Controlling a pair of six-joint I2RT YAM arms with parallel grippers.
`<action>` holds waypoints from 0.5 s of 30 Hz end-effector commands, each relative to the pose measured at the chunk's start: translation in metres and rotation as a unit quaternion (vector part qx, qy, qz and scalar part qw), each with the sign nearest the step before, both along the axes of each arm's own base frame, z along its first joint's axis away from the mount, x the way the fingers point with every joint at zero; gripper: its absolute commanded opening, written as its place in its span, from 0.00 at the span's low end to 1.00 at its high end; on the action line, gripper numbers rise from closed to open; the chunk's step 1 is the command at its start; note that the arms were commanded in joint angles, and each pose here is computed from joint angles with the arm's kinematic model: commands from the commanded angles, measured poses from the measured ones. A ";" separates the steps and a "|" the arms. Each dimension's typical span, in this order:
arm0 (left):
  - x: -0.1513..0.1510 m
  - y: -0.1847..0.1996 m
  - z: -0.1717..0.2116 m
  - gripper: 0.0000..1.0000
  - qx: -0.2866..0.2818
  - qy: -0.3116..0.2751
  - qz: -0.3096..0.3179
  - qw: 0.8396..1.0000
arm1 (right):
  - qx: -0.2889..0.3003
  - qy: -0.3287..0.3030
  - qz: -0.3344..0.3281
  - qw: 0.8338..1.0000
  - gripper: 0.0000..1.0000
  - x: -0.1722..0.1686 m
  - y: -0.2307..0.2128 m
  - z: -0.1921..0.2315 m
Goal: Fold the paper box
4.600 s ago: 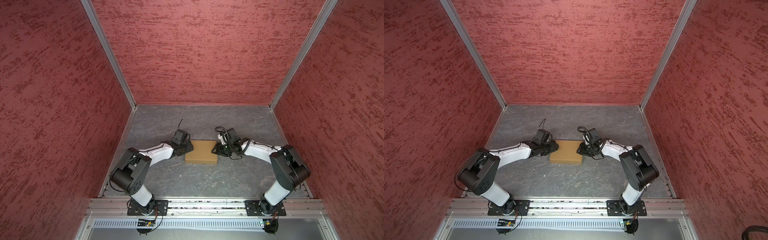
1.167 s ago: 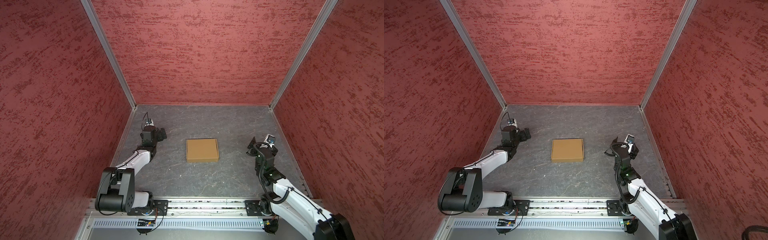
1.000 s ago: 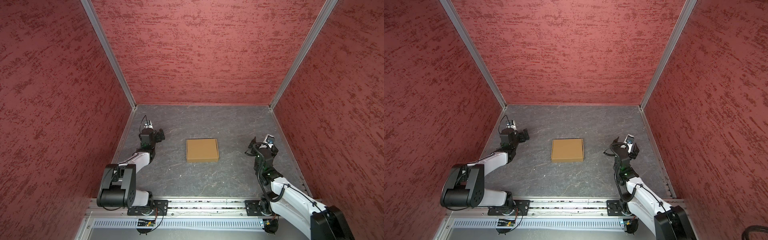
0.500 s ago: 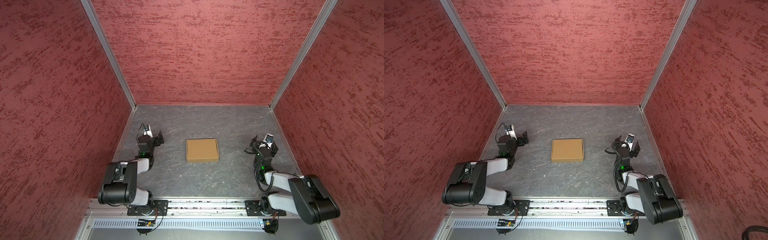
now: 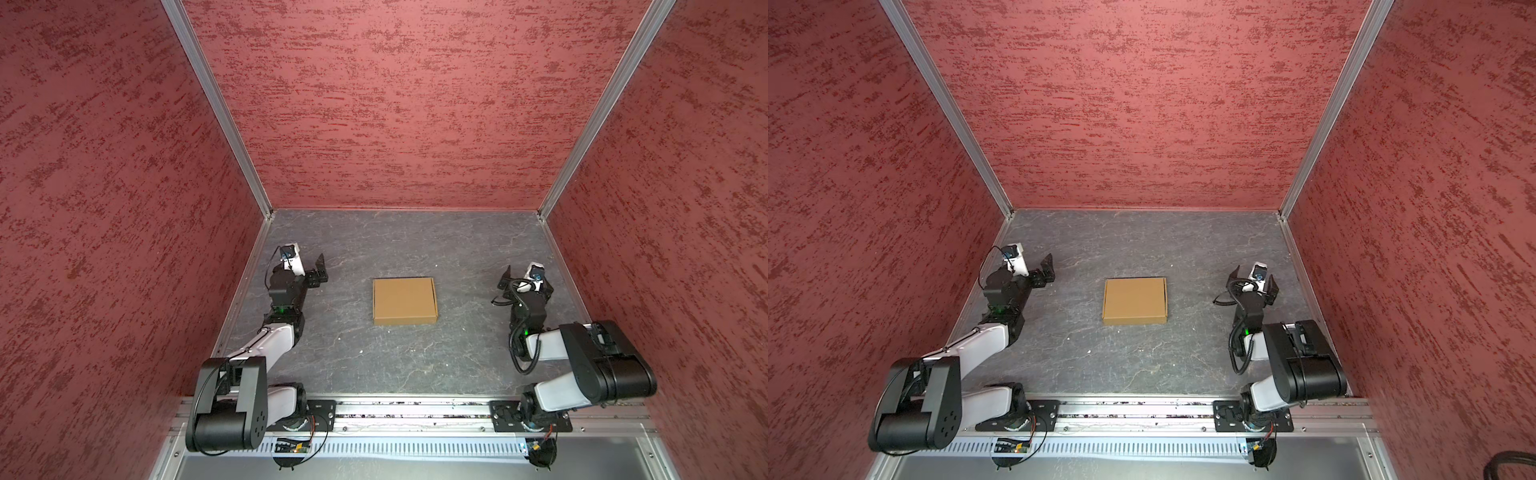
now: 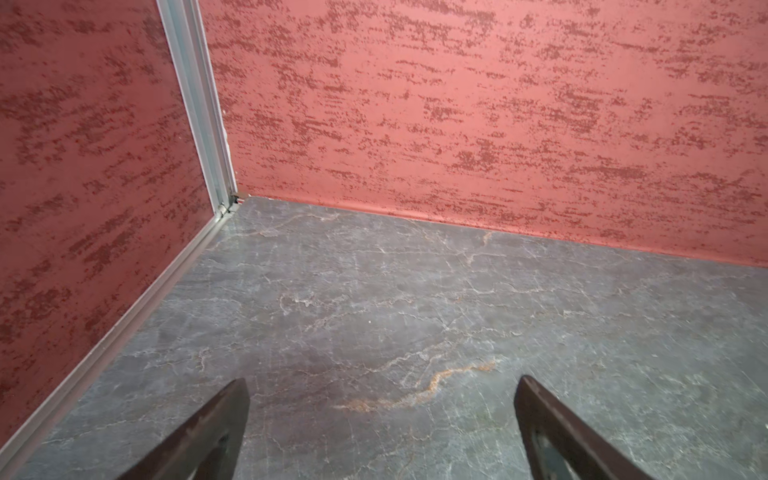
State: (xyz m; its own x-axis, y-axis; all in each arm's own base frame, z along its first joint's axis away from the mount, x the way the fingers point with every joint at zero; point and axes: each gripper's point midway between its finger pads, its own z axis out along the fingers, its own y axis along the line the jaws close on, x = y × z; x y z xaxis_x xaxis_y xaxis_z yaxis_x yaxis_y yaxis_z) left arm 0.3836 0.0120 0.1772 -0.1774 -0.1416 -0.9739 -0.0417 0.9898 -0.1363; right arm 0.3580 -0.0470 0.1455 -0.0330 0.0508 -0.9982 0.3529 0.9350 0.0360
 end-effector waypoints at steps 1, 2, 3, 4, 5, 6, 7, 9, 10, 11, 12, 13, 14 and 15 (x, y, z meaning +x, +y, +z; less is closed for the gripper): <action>-0.005 -0.008 0.000 1.00 -0.021 -0.001 -0.019 1.000 | 0.002 -0.024 0.055 0.998 0.99 0.001 0.011 0.003; -0.007 -0.012 0.000 1.00 -0.027 -0.002 -0.027 0.999 | -0.005 -0.032 0.059 0.998 0.99 0.002 0.011 0.002; -0.008 -0.014 0.000 0.99 -0.032 -0.003 -0.033 0.999 | -0.003 -0.035 0.059 0.998 0.99 0.002 0.011 0.003; -0.008 -0.017 0.000 1.00 -0.033 -0.004 -0.038 0.999 | 0.004 -0.018 0.065 0.998 0.99 0.002 0.014 -0.001; -0.009 -0.018 0.001 0.99 -0.031 -0.006 -0.039 0.999 | 0.003 -0.017 0.067 0.998 0.99 0.003 0.013 -0.001; -0.008 -0.018 0.001 0.99 -0.029 -0.006 -0.038 0.999 | -0.002 -0.026 0.063 0.998 0.99 0.006 0.012 0.001; -0.008 -0.019 0.001 1.00 -0.024 -0.008 -0.039 0.999 | 0.000 -0.012 0.062 0.998 0.99 0.010 0.012 -0.002; -0.007 -0.015 0.000 0.99 0.000 -0.005 -0.034 0.999 | 0.003 0.008 0.067 0.998 0.99 0.020 0.014 -0.006; -0.008 -0.011 -0.002 1.00 0.012 0.001 -0.024 1.000 | 0.003 0.007 0.067 0.998 0.99 0.021 0.013 -0.006; -0.009 -0.007 -0.004 1.00 0.022 0.004 -0.016 1.000 | 0.005 0.010 0.067 0.998 0.99 0.020 0.013 -0.007; -0.009 -0.004 -0.007 0.99 0.027 0.003 -0.010 1.000 | 0.003 0.006 0.066 0.998 0.99 0.020 0.012 -0.006; -0.010 -0.002 -0.010 0.99 0.025 -0.001 -0.007 1.000 | 0.004 0.006 0.066 0.998 0.99 0.019 0.012 -0.005; -0.009 -0.001 -0.014 1.00 0.023 -0.004 -0.007 1.000 | 0.004 0.007 0.065 0.998 0.99 0.019 0.012 -0.006; -0.008 -0.002 -0.020 1.00 0.022 -0.004 -0.012 1.000 | 0.003 0.005 0.066 0.998 0.99 0.020 0.012 -0.005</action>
